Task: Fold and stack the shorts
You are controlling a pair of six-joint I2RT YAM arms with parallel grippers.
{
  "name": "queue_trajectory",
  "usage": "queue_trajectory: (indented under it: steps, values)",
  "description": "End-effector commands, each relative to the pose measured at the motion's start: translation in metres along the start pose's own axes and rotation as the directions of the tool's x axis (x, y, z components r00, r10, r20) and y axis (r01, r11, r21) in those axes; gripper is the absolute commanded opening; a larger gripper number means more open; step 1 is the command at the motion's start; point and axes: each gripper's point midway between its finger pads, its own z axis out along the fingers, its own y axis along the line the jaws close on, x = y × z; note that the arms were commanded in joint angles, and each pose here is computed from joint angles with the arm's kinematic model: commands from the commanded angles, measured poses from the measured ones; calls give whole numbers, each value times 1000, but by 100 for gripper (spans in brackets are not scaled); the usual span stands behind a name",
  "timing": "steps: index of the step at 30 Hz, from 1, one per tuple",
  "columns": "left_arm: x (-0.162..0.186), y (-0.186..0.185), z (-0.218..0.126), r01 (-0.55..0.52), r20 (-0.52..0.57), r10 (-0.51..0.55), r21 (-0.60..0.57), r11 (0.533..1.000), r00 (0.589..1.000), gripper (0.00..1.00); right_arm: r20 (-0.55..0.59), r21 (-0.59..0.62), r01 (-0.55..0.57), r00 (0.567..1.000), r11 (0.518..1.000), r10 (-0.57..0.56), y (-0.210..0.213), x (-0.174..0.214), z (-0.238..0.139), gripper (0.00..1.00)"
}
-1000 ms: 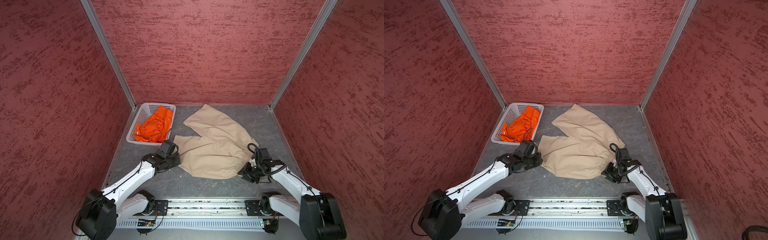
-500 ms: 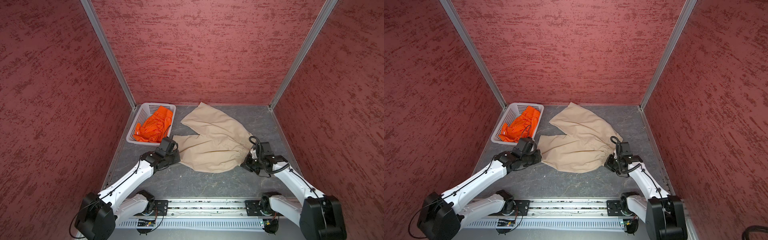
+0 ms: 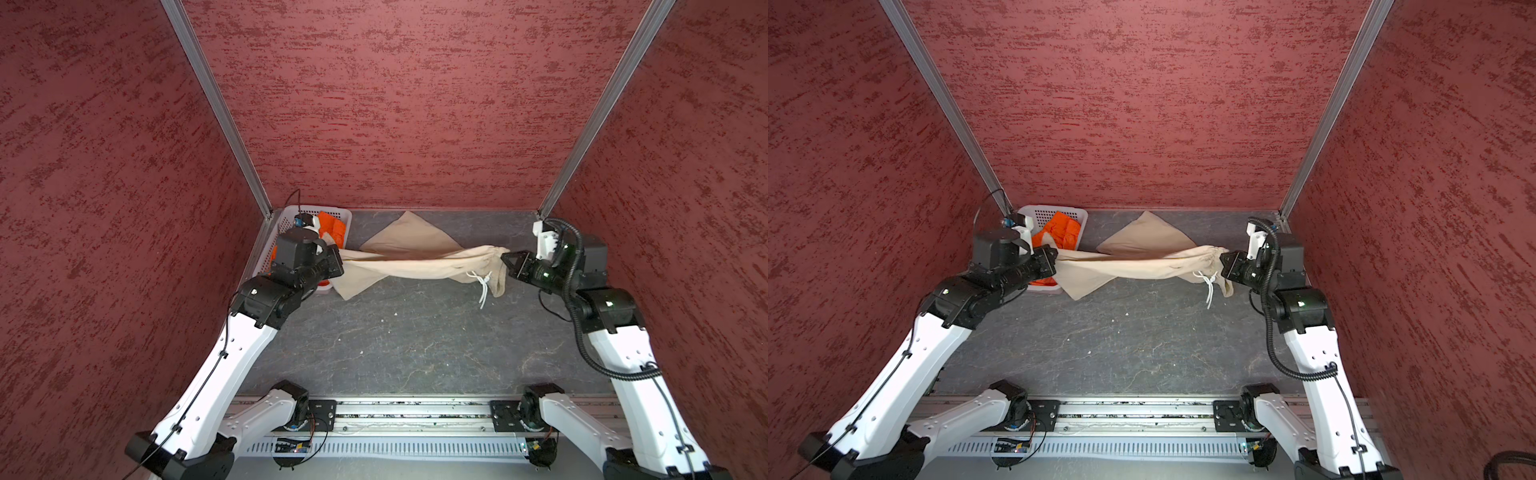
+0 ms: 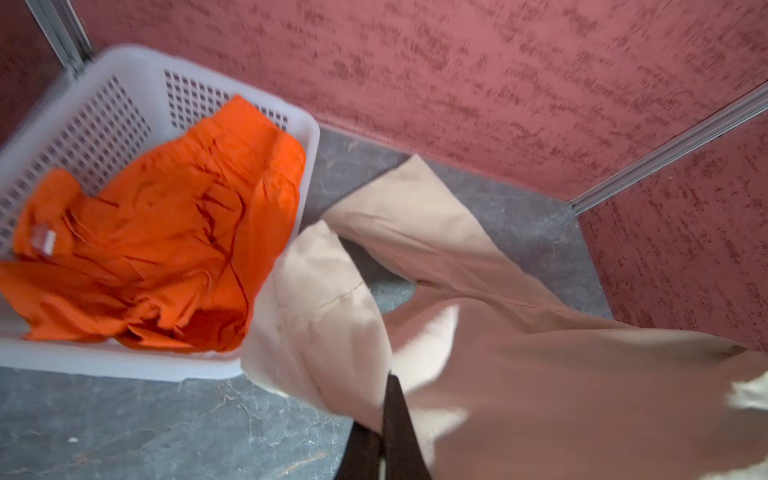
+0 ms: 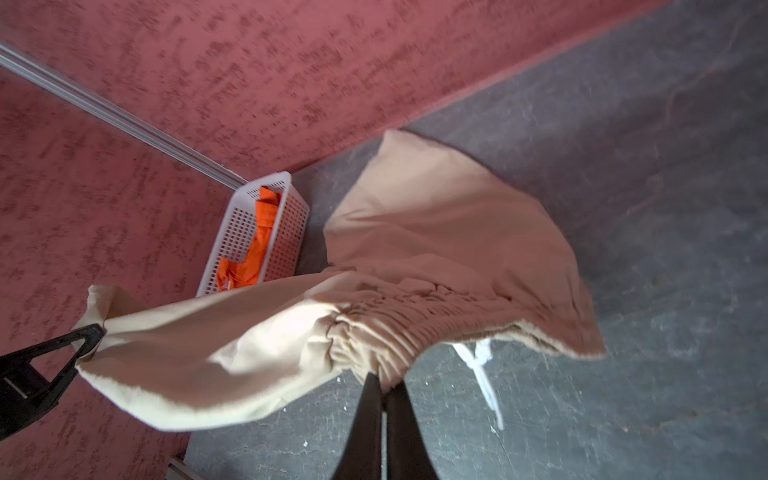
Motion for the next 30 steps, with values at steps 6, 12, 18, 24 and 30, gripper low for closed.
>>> queue_trajectory:
  steps: [6,12,18,24,30]
  values:
    - [-88,-12,-79,-184,225,194,-61,981,955,0,236,-203,311,936,928,-261,98,-69,-81,0]
    - [-133,-20,-150,-219,377,232,-78,973,897,0,325,-318,400,897,859,-298,152,-82,-148,0]
    - [-172,-36,-186,-285,492,294,-95,954,819,0,385,-340,378,891,861,-240,174,-107,-174,0]
    - [-201,-51,-120,-364,431,393,-151,919,812,0,271,-168,122,960,978,-73,116,-124,-103,0]
    - [-203,-52,34,-327,263,314,5,945,912,0,173,46,-7,985,999,-1,32,-119,-3,0]
